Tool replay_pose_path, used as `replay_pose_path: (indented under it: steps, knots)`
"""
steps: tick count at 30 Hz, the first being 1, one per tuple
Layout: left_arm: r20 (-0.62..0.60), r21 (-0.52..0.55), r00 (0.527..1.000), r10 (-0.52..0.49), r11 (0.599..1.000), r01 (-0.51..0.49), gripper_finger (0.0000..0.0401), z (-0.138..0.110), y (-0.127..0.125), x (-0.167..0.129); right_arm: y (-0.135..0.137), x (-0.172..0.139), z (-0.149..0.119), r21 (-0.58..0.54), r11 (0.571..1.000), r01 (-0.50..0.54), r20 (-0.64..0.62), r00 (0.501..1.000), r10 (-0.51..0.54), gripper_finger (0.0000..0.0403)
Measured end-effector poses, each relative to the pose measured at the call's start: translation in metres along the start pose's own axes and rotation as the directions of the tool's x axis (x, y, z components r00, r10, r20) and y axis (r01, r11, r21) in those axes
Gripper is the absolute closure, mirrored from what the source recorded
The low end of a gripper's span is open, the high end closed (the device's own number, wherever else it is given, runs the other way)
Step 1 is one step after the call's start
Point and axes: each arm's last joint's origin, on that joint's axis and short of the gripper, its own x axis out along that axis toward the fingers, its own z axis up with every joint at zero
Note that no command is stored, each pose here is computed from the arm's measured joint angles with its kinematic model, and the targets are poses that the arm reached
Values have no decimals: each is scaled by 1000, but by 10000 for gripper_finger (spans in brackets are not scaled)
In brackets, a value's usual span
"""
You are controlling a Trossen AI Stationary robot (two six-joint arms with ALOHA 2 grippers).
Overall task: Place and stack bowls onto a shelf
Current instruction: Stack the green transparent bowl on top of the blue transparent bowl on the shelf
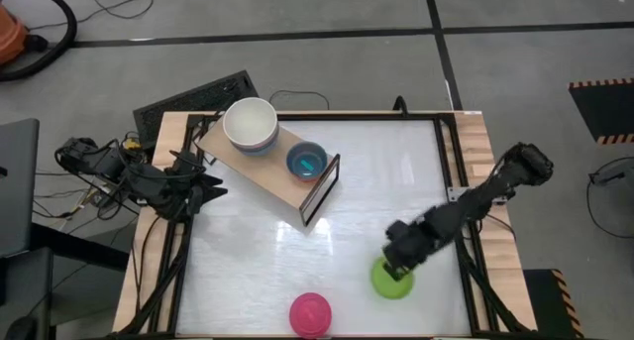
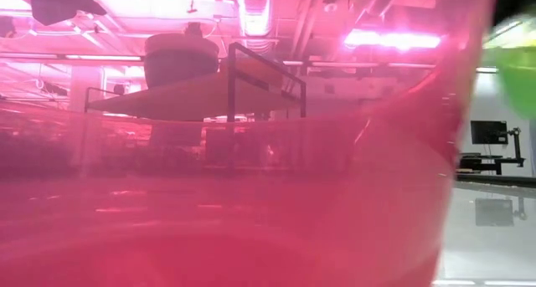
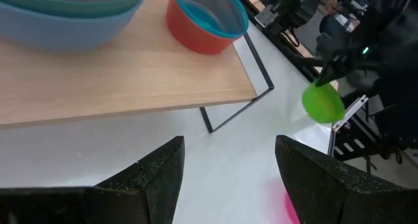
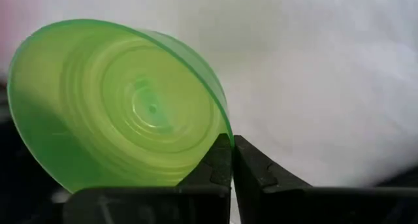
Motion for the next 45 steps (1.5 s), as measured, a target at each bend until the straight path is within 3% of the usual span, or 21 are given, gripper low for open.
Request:
replay_pose_path:
  steps: [9, 14, 20, 26, 32, 39, 45]
  knots:
    - [-24, 0, 1000, -16, 1000, 16, 175, -1, -1, 0, 17, -123, 63, -92, 987, -134, 255, 955, 153, 380]
    - [-23, 0, 1000, -16, 1000, 16, 175, -1, -1, 0, 3, -177, 97, -120, 976, -183, 441, 870, 218, 380]
    - [-22, -7, 1000, -17, 1000, 17, 175, -1, -1, 0, -20, -217, 129, -114, 968, -224, 580, 776, 247, 380]
    - [-22, -21, 1000, -18, 1000, 17, 175, 0, -1, 0, -33, -238, 152, -126, 953, -276, 684, 671, 285, 380]
    - [-21, -24, 1000, -17, 1000, 16, 175, 0, -1, 0, -36, -244, 171, -129, 944, -303, 734, 611, 297, 380]
    - [-21, -35, 1000, -17, 999, 16, 175, 0, -1, 0, -25, -215, 207, -127, 957, -259, 666, 693, 276, 380]
    - [-21, -47, 1000, -16, 999, 15, 175, -1, -1, 0, -19, -204, 224, -147, 946, -287, 634, 707, 313, 380]
